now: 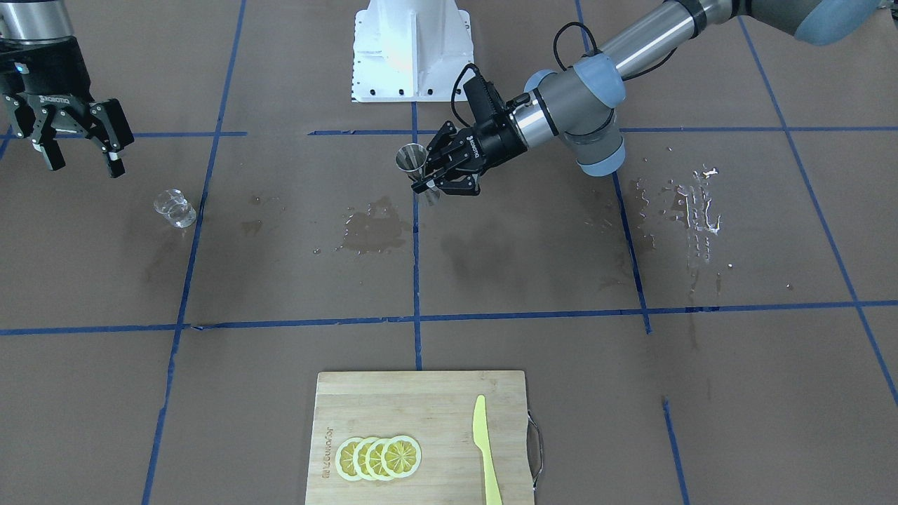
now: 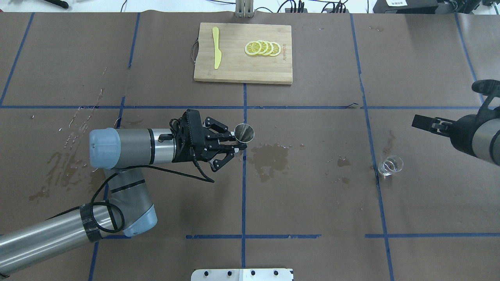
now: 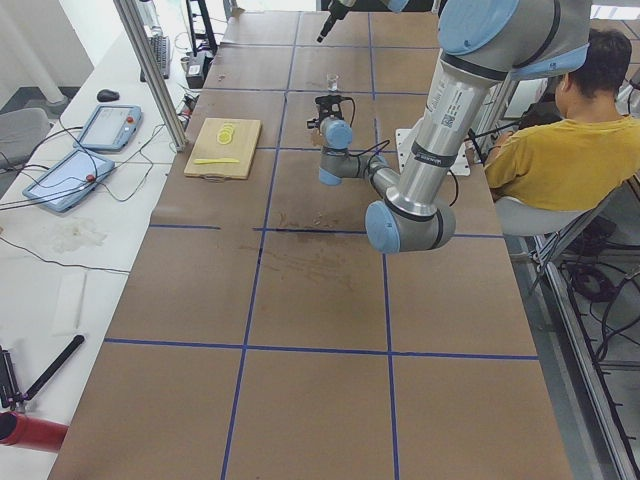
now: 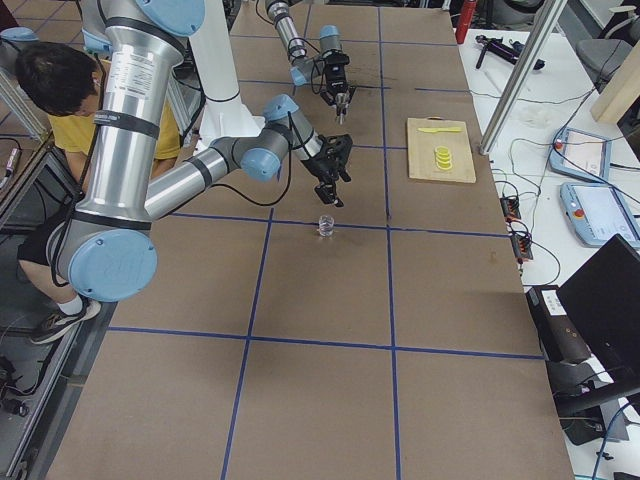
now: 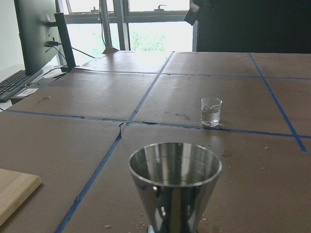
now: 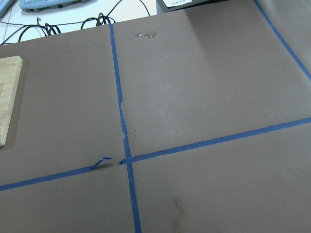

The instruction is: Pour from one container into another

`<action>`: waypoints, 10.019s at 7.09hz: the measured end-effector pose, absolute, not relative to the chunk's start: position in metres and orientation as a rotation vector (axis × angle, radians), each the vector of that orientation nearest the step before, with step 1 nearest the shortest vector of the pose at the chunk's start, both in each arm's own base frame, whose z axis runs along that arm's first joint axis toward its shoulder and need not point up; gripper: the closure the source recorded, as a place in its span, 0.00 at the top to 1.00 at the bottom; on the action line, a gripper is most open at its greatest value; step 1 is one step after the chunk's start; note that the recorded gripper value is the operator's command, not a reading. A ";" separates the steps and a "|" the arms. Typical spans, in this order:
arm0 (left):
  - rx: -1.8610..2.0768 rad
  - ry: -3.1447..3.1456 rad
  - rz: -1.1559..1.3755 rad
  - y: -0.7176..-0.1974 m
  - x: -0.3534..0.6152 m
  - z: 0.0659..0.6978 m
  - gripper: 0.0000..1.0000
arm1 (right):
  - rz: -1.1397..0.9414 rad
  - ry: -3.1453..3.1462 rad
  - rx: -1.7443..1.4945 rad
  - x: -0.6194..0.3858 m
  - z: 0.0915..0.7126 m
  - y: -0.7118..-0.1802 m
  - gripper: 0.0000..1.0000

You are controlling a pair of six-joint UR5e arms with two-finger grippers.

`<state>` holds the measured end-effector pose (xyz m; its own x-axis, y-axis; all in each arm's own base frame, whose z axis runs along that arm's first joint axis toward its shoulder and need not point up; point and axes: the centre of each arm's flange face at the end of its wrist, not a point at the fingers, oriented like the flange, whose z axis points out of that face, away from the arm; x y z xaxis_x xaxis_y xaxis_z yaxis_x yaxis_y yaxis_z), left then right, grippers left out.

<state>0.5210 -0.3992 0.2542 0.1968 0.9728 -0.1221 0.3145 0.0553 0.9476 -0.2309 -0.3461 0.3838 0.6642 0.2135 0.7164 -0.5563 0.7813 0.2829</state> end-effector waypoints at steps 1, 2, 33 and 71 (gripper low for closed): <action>1.456 1.305 0.818 -0.399 0.521 0.254 0.00 | 0.478 -0.691 0.601 -0.260 0.390 -0.330 1.00; 1.455 1.304 0.818 -0.399 0.521 0.255 0.00 | 0.478 -0.660 0.690 -0.286 0.398 -0.315 1.00; 1.456 1.299 0.820 -0.398 0.517 0.264 0.00 | 0.417 -0.563 1.181 -0.414 0.490 -0.260 0.00; 1.429 1.321 0.838 -0.382 0.533 0.263 0.00 | -0.452 0.102 1.324 -0.539 0.163 -0.281 0.00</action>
<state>0.5327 -0.3822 0.2634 0.1712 0.9771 -0.1266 0.3017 0.0703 0.9508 -0.5392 -0.2812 0.1626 0.9091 -0.2605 -0.3251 0.3749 0.1712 0.9111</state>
